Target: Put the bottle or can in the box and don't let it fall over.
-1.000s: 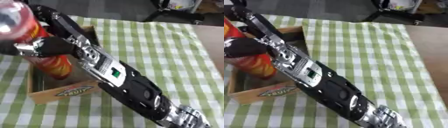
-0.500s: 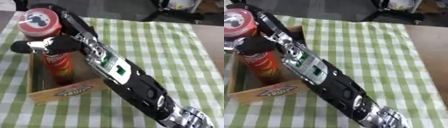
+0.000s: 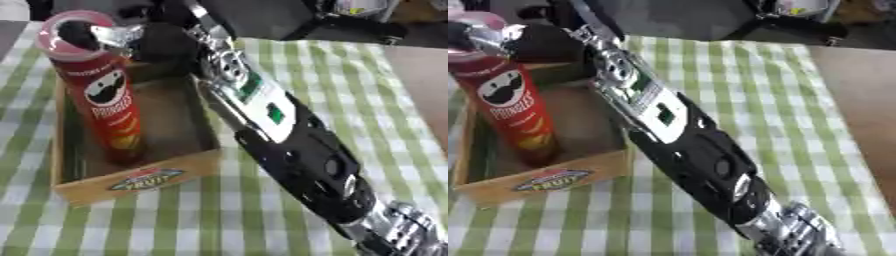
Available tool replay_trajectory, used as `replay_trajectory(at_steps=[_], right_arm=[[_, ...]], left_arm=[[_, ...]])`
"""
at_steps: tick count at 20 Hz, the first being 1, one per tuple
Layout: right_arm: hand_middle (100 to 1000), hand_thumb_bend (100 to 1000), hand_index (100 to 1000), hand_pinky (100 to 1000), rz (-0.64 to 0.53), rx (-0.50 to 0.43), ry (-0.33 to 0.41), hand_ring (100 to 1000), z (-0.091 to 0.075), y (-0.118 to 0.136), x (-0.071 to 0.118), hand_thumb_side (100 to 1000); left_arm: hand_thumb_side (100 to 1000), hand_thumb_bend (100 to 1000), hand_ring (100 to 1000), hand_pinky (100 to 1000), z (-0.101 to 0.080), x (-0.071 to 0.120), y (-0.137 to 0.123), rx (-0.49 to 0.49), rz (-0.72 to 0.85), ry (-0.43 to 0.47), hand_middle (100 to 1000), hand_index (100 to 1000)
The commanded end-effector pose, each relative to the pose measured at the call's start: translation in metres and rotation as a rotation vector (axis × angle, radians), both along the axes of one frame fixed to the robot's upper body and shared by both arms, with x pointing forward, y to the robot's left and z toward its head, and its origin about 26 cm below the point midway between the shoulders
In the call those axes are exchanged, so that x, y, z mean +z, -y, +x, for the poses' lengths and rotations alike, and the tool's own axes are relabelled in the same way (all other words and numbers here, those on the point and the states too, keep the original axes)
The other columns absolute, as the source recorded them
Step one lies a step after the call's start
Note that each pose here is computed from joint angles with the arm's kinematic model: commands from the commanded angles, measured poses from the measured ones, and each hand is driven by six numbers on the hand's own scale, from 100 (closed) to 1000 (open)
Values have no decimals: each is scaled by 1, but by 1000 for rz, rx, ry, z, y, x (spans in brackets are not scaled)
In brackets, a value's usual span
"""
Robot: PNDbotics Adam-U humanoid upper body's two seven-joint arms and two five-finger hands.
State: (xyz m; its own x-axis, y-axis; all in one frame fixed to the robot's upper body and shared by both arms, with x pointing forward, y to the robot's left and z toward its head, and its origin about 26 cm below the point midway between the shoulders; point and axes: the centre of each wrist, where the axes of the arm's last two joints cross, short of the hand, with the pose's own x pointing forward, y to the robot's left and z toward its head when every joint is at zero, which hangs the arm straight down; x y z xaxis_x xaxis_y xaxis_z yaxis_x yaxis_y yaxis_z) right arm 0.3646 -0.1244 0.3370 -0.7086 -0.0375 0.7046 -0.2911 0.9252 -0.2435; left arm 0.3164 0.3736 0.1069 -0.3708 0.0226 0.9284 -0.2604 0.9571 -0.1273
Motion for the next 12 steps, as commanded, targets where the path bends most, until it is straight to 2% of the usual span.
replay_trajectory(at_steps=[1, 7, 12], right_arm=[[845, 729, 810, 757, 64, -34, 51, 851, -12, 25, 22, 321], [830, 708, 804, 754, 110, -148, 93, 835, -36, 79, 28, 366], [823, 705, 799, 753, 118, -215, 96, 827, -62, 114, 20, 370]], left_arm=[[662, 178, 880, 881, -3, 14, -7, 11, 43, 36, 753, 799], [654, 174, 879, 880, -9, 22, -5, 12, 71, 67, 752, 799], [649, 173, 878, 879, -13, 31, -2, 11, 97, 100, 751, 798]])
